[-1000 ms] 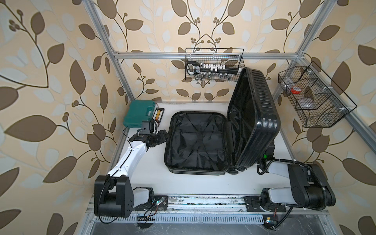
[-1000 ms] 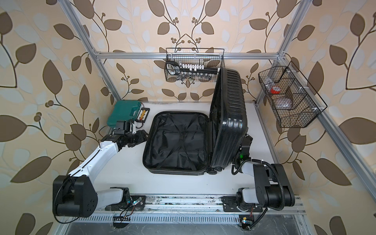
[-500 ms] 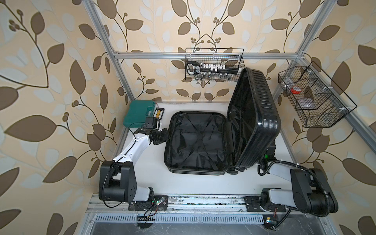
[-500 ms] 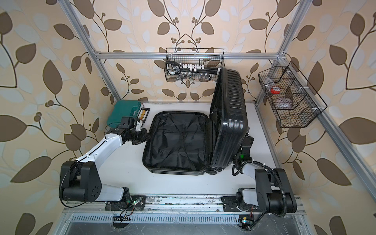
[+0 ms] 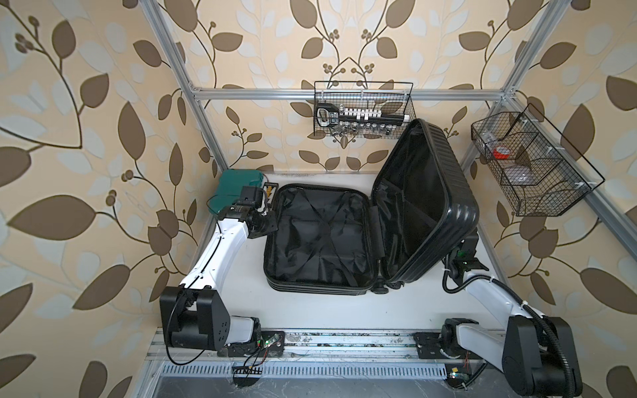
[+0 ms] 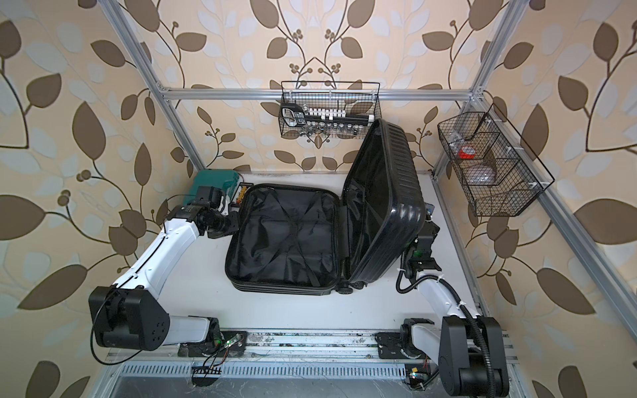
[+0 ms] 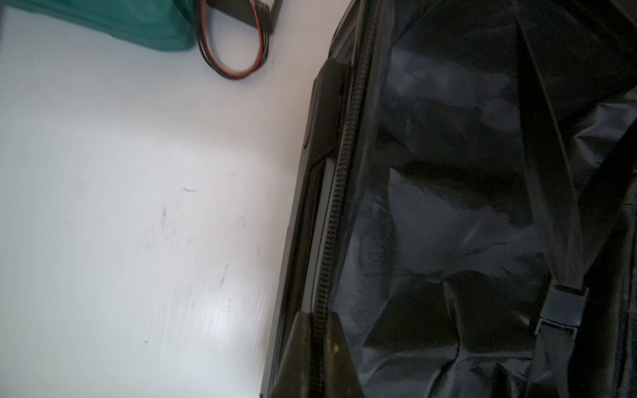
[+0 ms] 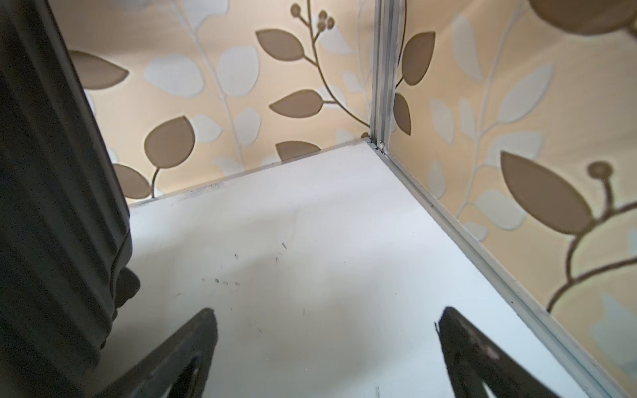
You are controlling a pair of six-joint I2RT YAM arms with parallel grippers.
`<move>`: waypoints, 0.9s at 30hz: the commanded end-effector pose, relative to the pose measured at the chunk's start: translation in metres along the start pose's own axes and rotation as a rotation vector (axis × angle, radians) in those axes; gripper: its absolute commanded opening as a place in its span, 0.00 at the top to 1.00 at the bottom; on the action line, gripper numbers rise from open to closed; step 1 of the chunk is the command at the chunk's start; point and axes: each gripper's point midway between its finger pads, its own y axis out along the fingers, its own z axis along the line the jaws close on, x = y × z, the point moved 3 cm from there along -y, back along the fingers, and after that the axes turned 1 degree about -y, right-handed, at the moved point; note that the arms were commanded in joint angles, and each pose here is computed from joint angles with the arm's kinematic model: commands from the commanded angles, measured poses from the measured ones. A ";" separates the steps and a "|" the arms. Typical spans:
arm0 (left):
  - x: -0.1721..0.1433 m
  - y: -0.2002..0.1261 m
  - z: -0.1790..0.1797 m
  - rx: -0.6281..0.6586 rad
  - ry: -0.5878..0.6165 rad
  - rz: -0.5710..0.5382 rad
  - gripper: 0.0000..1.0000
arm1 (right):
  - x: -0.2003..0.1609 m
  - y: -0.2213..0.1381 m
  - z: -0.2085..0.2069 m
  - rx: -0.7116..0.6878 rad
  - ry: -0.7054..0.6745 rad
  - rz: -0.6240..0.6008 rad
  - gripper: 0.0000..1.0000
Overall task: Close the suitcase zippers
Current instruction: Close the suitcase at the center of the board.
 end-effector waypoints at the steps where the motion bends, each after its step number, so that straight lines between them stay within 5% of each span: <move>1: 0.041 -0.068 0.003 0.056 0.026 -0.220 1.00 | 0.015 -0.004 -0.005 -0.041 0.012 0.039 0.00; 14: 0.084 -0.185 0.008 0.236 0.148 -0.384 1.00 | 0.091 -0.024 -0.009 -0.093 0.015 0.043 0.00; 21: 0.102 -0.227 0.000 0.226 0.156 -0.467 1.00 | 0.137 -0.042 0.030 0.165 -0.011 0.028 0.00; 27: 0.107 -0.236 -0.007 0.184 0.166 -0.497 1.00 | 0.110 -0.035 0.057 0.342 -0.060 0.185 0.03</move>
